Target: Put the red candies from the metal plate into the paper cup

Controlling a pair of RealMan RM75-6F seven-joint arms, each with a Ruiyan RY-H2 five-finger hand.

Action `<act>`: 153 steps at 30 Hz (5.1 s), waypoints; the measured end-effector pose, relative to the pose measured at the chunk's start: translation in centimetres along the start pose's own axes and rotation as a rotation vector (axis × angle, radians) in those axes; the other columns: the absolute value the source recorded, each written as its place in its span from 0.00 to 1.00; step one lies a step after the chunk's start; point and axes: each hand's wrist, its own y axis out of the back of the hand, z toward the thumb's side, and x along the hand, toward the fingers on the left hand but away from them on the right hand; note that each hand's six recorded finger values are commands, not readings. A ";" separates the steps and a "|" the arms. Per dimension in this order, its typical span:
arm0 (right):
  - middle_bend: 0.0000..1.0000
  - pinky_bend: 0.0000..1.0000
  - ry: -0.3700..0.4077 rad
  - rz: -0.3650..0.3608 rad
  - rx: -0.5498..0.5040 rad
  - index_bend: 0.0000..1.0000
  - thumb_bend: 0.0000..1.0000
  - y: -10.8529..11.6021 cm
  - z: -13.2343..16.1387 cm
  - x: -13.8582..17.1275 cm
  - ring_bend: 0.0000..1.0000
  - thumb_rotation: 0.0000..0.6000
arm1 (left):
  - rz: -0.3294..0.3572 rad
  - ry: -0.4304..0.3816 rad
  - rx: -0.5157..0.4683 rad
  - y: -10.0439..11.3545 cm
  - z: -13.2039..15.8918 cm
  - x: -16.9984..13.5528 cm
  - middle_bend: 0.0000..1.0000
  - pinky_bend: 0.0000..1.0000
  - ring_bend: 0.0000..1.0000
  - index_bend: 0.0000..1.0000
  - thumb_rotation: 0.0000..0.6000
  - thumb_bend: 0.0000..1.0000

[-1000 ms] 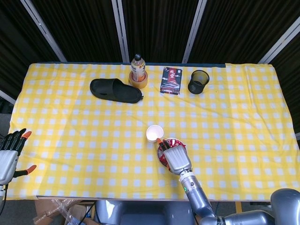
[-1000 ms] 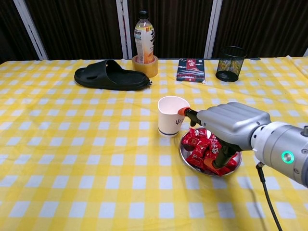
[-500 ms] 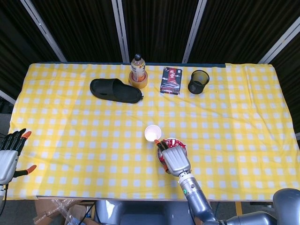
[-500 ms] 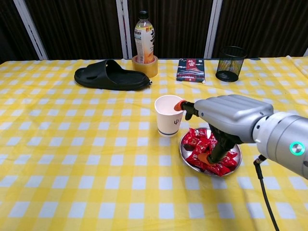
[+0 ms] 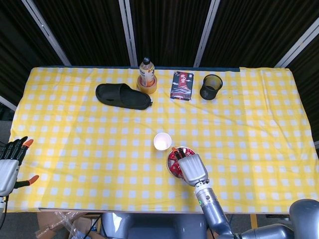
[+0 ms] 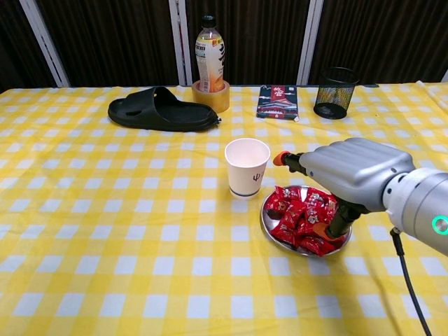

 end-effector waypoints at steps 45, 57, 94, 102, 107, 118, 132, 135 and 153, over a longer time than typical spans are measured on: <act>0.38 0.80 -0.009 0.087 0.030 0.38 0.36 -3.6 0.5 -2.4 0.64 1.00 | -0.026 0.015 -0.008 -0.2 -0.2 0.1 0.00 0.00 0.00 0.00 1.00 0.05; 0.50 0.85 0.011 0.059 0.004 0.53 0.46 -3.4 0.9 -2.5 0.70 1.00 | -0.025 0.013 -0.008 -0.2 -0.1 0.1 0.00 0.00 0.00 0.00 1.00 0.05; 0.52 0.85 0.054 -0.139 -0.043 0.58 0.49 6.4 2.5 -3.0 0.70 1.00 | -0.037 0.031 -0.017 -0.3 -0.5 0.3 0.00 0.00 0.00 0.00 1.00 0.05; 0.52 0.85 0.059 -0.168 -0.033 0.58 0.49 9.1 3.6 -4.0 0.70 1.00 | -0.032 0.030 -0.018 -0.1 -0.5 0.3 0.00 0.00 0.00 0.00 1.00 0.05; 0.52 0.85 0.067 -0.170 -0.023 0.58 0.49 9.5 4.8 -5.3 0.70 1.00 | -0.018 0.026 -0.012 0.2 -0.6 0.4 0.00 0.00 0.00 0.00 1.00 0.05; 0.53 0.85 0.055 -0.167 0.007 0.58 0.49 8.7 6.4 -8.0 0.70 1.00 | 0.003 0.018 -0.012 0.6 -0.7 0.5 0.00 0.00 0.00 0.00 1.00 0.05; 0.52 0.85 0.019 -0.175 0.034 0.58 0.49 8.6 4.6 -8.8 0.70 1.00 | -0.008 0.017 -0.023 0.5 -0.6 0.4 0.00 0.00 0.00 0.00 1.00 0.05; 0.52 0.85 0.019 -0.171 0.036 0.58 0.49 8.4 4.5 -8.7 0.70 1.00 | -0.009 0.018 -0.021 0.5 -0.6 0.4 0.00 0.00 0.00 0.00 1.00 0.05; 0.52 0.85 0.017 -0.151 0.040 0.58 0.49 6.8 4.1 -9.1 0.70 1.00 | -0.012 0.020 -0.021 0.4 -0.6 0.4 0.00 0.00 0.00 0.00 1.00 0.05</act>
